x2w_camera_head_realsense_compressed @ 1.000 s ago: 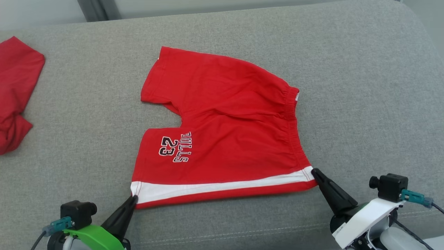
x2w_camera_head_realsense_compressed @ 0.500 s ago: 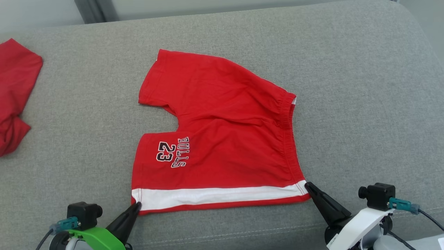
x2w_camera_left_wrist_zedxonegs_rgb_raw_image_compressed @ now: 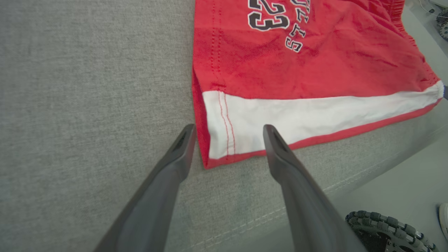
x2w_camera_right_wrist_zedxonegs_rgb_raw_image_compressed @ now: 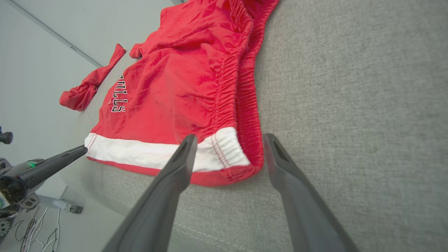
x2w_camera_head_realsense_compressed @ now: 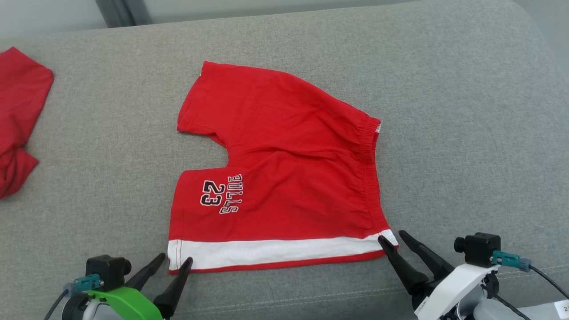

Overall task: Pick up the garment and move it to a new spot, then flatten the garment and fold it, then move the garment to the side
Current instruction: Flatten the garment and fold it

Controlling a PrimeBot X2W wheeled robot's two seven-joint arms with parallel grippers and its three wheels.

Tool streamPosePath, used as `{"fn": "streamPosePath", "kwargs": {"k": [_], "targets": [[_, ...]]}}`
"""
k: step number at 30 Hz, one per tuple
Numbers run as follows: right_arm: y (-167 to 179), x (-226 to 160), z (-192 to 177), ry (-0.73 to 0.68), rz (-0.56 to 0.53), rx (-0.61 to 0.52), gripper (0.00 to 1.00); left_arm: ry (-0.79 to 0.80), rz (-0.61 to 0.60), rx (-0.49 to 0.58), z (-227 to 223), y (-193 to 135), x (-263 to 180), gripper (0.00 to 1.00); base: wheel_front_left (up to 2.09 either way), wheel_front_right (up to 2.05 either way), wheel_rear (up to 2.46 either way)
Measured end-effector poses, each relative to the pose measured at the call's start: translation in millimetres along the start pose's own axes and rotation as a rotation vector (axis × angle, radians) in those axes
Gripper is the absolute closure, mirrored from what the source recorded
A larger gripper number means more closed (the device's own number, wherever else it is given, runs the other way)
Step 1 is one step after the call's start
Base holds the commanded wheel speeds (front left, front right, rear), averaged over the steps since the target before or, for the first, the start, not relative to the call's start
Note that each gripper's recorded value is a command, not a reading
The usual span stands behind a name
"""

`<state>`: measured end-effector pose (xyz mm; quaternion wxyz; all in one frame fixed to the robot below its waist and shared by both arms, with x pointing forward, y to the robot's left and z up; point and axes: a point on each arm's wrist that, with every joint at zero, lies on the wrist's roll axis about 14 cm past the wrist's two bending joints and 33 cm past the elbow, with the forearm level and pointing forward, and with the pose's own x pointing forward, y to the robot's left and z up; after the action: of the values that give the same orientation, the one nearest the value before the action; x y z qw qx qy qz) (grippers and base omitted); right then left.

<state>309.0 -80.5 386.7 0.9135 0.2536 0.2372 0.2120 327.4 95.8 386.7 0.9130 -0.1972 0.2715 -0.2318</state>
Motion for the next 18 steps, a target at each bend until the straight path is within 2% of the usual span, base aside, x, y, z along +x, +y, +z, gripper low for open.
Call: {"fn": "streamPosePath", "kwargs": {"k": [10,18], "targets": [[-3.5,4.3,7.1,-0.028,-0.018,0.024,0.00,-0.060,0.025,-0.002,18.5,3.5,-0.3,0.00,0.00,0.00,0.00],[-0.9,3.7,-8.1,-0.001,-0.039,0.133,0.00,-0.092,0.052,-0.109,21.1,2.9,2.3,0.00,0.00,0.00,0.00]]}}
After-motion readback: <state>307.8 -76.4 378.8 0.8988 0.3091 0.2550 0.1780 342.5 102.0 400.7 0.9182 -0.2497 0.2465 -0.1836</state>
